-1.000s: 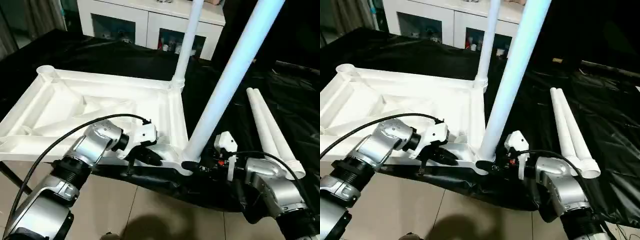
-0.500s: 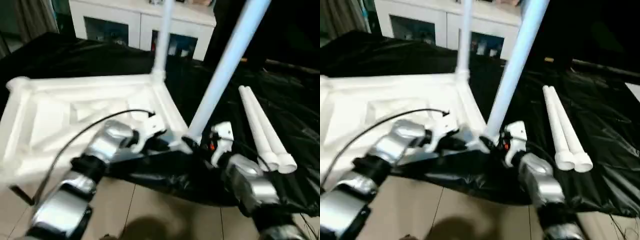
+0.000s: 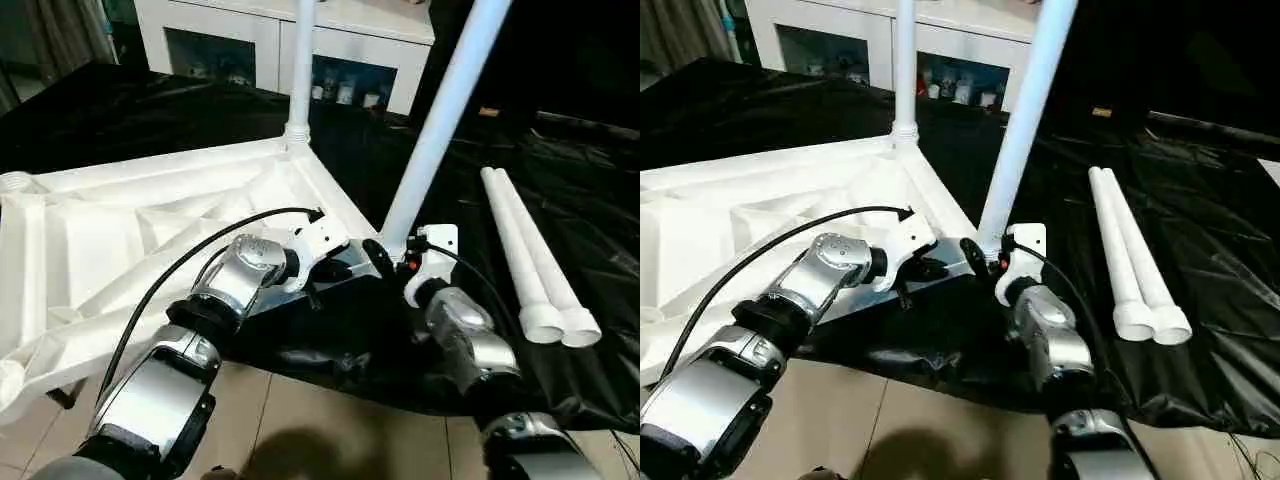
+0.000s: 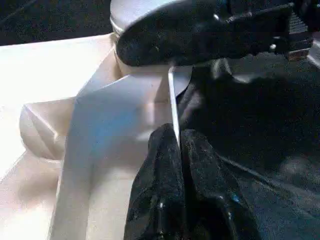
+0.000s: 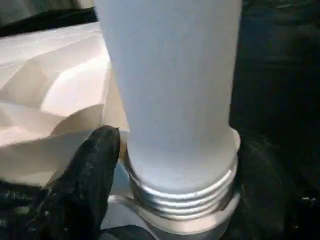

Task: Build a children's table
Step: Rotate leg to tighten

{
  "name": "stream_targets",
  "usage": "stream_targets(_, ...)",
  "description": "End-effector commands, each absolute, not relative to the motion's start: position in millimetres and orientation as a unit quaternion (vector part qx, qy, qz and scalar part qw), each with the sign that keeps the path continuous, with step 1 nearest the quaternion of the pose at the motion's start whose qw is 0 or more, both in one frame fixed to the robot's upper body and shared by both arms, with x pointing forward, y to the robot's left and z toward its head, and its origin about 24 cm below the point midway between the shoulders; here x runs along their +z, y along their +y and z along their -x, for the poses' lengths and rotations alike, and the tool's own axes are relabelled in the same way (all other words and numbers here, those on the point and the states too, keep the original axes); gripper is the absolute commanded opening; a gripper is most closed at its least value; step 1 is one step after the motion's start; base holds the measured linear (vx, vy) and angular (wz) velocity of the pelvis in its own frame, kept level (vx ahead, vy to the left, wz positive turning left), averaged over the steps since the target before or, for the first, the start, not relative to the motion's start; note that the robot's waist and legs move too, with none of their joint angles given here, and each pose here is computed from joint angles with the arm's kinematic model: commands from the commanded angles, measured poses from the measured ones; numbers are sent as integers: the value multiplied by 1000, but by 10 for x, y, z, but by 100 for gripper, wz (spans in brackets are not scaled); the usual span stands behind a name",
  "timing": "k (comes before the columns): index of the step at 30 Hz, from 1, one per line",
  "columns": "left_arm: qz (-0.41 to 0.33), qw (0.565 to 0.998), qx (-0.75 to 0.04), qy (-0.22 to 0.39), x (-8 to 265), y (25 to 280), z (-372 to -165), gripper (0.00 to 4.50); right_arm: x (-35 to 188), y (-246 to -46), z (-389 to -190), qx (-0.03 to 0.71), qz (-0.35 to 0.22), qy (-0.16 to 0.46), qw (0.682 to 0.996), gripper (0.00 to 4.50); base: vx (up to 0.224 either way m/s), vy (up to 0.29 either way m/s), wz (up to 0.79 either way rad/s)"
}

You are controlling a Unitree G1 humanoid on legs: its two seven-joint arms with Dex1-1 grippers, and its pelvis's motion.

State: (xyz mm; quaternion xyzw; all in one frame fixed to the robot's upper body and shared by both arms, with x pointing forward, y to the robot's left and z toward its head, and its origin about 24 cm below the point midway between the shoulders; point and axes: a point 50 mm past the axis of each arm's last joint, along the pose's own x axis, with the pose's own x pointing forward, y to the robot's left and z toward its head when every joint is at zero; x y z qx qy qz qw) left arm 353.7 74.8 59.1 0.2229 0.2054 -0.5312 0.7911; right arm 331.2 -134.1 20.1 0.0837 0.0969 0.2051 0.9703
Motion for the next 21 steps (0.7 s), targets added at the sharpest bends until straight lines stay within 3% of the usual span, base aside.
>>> stream_targets(1,-239,761,-565,211,557,688,-3476,0,249,-1326,-3305,232,-70,88,966,392,0,0,0)
stream_targets(5,-243,702,-637,207,572,785,-3352,0,282,-1506,-3142,329,-20,88,940,403,0,0,0)
stream_targets(7,-249,645,-690,215,583,915,-3220,0,311,-1611,-2937,420,24,96,902,403,0,0,0)
stream_targets(9,-251,629,-701,225,588,972,-3185,0,312,-1633,-2834,461,44,103,880,403,0,0,0)
stream_targets(15,-251,609,-713,239,622,1079,-3131,0,276,-1679,-2676,511,71,137,846,403,0,0,0)
stream_targets(19,-253,615,-711,231,636,1089,-3127,0,279,-1673,-2701,506,59,140,849,403,0,0,0)
stream_targets(21,-252,615,-711,230,641,1086,-3126,0,281,-1668,-2703,506,54,142,849,369,0,0,0)
